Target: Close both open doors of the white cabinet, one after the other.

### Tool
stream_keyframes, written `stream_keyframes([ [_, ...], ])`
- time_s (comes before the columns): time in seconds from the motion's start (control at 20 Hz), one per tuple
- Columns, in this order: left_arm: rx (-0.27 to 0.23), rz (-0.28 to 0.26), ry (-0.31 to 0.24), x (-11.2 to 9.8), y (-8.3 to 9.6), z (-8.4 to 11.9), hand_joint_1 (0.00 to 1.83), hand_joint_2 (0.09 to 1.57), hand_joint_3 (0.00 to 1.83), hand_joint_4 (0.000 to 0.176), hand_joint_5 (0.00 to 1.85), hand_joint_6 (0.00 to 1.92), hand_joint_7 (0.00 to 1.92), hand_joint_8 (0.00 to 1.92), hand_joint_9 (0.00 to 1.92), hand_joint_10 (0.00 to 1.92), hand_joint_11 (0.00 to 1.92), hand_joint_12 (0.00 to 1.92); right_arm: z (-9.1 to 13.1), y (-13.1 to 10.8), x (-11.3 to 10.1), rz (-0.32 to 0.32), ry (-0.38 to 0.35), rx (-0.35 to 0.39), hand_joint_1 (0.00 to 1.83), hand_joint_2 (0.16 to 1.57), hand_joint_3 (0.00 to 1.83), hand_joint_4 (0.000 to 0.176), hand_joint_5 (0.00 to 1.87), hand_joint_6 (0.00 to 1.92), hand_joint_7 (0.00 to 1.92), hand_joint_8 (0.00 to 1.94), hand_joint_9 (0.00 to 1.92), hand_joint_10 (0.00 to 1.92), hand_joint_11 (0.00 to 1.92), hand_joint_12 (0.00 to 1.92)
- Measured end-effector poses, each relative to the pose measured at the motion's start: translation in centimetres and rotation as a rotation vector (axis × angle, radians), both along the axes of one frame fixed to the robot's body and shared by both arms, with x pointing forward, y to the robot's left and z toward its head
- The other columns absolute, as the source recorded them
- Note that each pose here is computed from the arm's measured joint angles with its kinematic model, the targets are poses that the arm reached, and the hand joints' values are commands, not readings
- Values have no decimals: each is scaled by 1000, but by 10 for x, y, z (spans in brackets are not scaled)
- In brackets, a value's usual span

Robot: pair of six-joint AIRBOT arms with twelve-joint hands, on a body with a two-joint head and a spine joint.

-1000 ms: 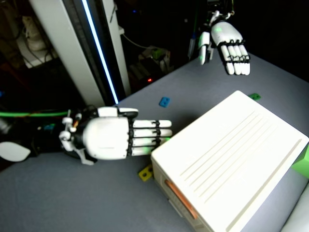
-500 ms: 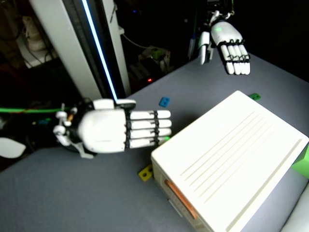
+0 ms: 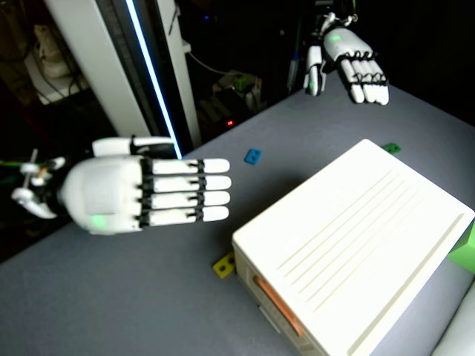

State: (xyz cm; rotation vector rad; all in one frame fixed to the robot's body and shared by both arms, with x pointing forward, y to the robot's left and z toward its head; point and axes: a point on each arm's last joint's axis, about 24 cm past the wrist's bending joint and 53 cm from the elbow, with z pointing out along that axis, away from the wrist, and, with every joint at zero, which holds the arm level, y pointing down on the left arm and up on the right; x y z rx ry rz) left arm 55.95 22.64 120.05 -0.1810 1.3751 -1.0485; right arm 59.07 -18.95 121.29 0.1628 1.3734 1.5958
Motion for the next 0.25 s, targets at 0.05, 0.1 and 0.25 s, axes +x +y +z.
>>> stream_keyframes([
  [0.05, -16, 9, -14, 1, 4, 5, 125, 1441, 2, 0, 65, 4, 11, 1, 9, 2, 4, 2, 3, -6, 2, -26, -13, 14, 300, 1498, 0, 0, 186, 7, 90, 3, 39, 5, 0, 25],
  [0.1, -32, 11, -25, 1, 6, 9, 75, 1451, 5, 0, 49, 3, 1, 0, 1, 0, 0, 0, 8, -11, 3, -47, -26, 48, 372, 1479, 0, 0, 217, 12, 121, 9, 56, 9, 6, 8],
  [0.25, -78, 6, -38, 3, 9, 14, 484, 1366, 16, 0, 75, 2, 0, 0, 0, 0, 0, 0, 15, -19, 5, -76, -58, 118, 491, 1462, 0, 0, 243, 8, 146, 7, 95, 11, 43, 29],
])
